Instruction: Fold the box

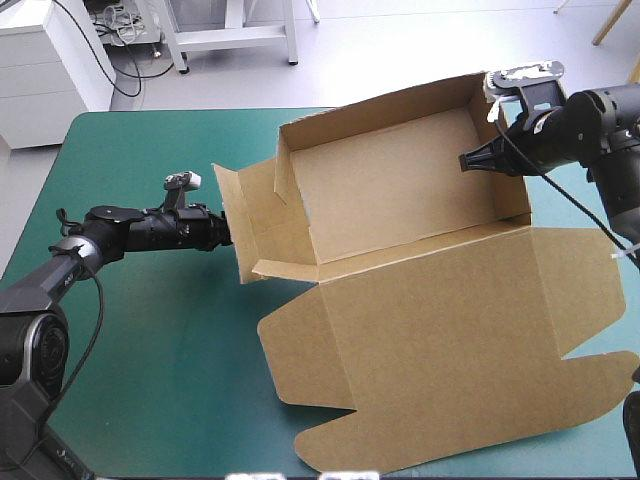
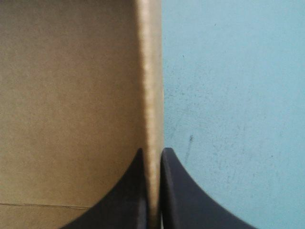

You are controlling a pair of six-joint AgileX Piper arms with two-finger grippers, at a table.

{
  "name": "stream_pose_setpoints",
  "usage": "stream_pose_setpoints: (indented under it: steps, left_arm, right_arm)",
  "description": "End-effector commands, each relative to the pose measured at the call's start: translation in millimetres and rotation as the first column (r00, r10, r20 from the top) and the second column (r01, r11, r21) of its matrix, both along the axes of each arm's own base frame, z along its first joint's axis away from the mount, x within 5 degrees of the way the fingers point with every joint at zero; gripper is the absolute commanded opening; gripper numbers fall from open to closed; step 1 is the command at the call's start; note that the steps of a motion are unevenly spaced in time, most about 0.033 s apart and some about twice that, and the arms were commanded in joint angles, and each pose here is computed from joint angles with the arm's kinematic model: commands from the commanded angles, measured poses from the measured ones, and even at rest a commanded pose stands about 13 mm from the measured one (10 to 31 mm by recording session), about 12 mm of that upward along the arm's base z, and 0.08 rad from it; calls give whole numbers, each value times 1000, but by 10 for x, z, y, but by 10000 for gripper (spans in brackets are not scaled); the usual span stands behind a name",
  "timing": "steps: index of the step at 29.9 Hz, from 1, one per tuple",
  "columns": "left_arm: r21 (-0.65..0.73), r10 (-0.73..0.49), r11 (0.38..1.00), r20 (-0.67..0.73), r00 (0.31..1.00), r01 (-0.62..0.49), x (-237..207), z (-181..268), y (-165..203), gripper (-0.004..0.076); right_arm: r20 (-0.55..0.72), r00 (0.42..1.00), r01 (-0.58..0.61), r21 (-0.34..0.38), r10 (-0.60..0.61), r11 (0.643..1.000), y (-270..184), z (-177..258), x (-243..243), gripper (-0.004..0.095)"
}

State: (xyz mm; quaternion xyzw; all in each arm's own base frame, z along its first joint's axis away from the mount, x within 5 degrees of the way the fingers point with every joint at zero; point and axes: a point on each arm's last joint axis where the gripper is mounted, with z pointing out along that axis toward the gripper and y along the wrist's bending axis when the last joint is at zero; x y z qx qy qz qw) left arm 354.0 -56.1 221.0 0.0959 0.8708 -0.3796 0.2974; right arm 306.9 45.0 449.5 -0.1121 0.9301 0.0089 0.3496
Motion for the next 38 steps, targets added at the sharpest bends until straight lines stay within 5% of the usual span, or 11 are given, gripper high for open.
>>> stream_pose_setpoints:
  steps: [1, 12, 38]
  left_arm:
    - [-143, -40, 988, 102, 994, 54, -23, 354, -96, 403]
    - [-335, -233, 897, 196, 952, 288, -120, 738, -224, 403]
    - [-289, -273, 879, 350, 896, 380, -500, 1295, -362, 403]
  right_arm:
    - [134, 991, -2, 25, -1, 1000, -27, 272, -146, -22]
    - [152, 988, 1, 20, -4, 1000, -32, 283, -136, -21]
    - [60, 998, 28, -12, -27, 1000, -7, -52, 242, -21]
